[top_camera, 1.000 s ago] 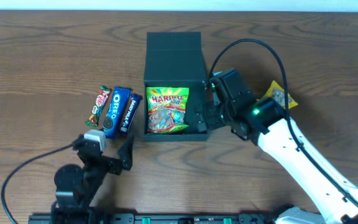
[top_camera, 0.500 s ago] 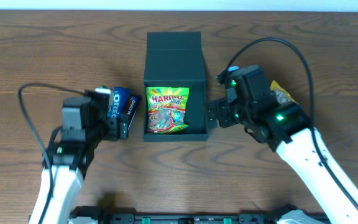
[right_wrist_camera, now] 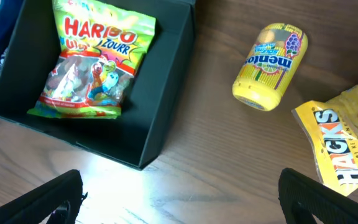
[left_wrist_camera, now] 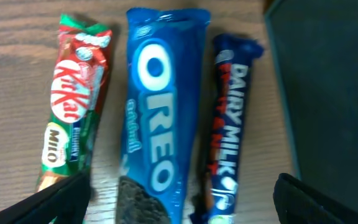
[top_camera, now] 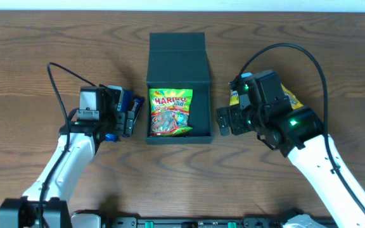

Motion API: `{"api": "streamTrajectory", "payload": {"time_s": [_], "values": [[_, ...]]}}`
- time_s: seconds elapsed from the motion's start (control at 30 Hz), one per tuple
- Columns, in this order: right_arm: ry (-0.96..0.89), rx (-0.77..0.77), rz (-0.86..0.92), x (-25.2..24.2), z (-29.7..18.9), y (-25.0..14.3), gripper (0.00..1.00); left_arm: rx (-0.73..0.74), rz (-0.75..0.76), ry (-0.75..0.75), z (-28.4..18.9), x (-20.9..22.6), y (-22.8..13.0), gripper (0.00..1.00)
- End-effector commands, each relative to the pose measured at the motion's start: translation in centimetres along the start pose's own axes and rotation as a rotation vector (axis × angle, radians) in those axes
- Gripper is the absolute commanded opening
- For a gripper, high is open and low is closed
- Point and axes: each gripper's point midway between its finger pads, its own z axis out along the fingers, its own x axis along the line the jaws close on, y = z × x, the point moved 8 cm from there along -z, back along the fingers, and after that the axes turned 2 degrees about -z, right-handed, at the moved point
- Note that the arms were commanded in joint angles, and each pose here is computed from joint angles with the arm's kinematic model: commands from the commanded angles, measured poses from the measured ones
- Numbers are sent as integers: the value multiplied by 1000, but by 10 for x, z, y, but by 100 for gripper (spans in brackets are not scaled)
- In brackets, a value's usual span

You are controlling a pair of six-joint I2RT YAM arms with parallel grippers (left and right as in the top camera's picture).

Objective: Pack container
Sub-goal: 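Reach left gripper to the blue Oreo pack and grasp it, then place the Oreo pack into the box beside the Haribo bag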

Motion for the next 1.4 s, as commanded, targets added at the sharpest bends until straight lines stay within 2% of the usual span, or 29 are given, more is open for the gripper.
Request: {"api": "streamTrajectory", "payload": {"time_s": [0.0,0.03,0.1,0.2,0.33,0.53,0.87,0.93,1.03,1.2,1.37], "values": [[1,6,-9,-3,3,-3,99,-5,33,59,4,7,6,99],[0,6,-9,-3,3,-3,99,-1,38,59,5,8,6,100],[0,9,-9,-3,5,-4,99,5,43,58,10,8,5,89],[0,13,-8,-3,5,-5,99,16,42,57,17,9,4,80],[0,13,-8,-3,5,-5,99,32,40,56,27,10,2,78],[0,12,-8,-3,5,-5,99,25,40,57,32,10,3,63],[0,12,-8,-3,5,-5,99,75,36,54,44,11,-5,55],[0,12,-8,-3,5,-5,99,75,36,54,44,11,-5,50],[-1,11,-8,-3,5,-5,99,75,32,54,44,11,-5,35],[-18,6,1,-7,5,-4,99,73,-15,56,44,11,-5,32],[-62,-29,105,-31,-1,0,99,47,-85,58,37,11,5,18]]}}
